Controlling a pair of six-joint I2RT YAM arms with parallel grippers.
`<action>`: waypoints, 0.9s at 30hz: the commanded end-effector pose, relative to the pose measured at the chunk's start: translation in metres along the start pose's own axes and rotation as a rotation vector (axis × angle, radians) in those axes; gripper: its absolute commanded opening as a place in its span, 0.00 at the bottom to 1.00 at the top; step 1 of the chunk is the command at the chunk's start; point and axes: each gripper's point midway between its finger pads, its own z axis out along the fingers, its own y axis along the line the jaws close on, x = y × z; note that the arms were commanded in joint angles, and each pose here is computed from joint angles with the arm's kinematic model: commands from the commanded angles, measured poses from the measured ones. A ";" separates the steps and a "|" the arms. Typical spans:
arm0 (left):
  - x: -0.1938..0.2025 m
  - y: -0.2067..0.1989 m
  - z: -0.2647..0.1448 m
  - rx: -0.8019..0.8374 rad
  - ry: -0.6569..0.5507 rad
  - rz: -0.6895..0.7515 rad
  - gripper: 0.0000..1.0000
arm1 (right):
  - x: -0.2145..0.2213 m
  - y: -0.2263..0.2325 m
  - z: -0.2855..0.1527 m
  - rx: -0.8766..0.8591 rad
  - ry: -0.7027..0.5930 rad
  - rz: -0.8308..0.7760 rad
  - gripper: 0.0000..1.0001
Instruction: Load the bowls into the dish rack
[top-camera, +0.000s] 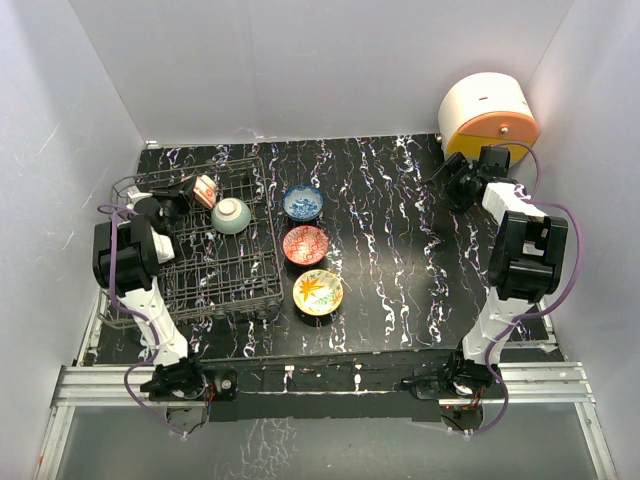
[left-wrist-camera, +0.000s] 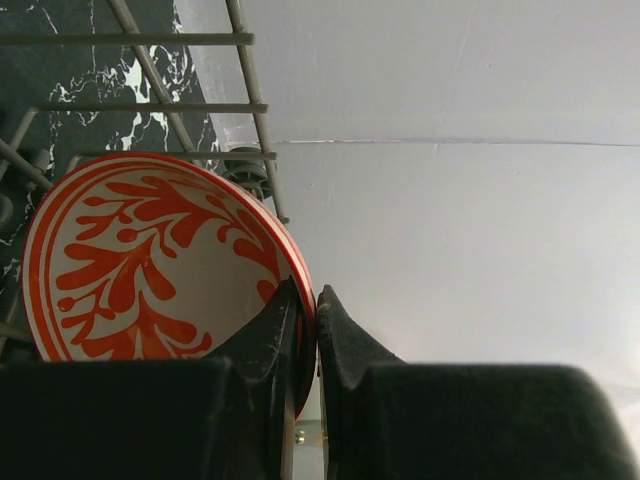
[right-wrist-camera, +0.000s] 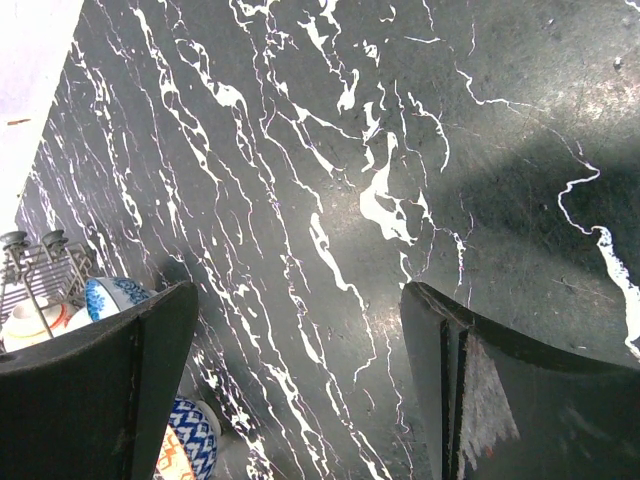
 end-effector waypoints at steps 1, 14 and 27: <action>-0.006 -0.026 0.001 0.137 -0.025 0.000 0.00 | -0.026 0.019 -0.006 -0.053 -0.075 -0.054 0.85; 0.004 0.020 -0.019 0.001 -0.021 -0.067 0.00 | -0.022 0.016 -0.006 -0.045 -0.068 -0.053 0.85; 0.002 0.053 -0.048 -0.109 -0.059 -0.090 0.10 | -0.019 0.015 -0.008 -0.046 -0.064 -0.056 0.85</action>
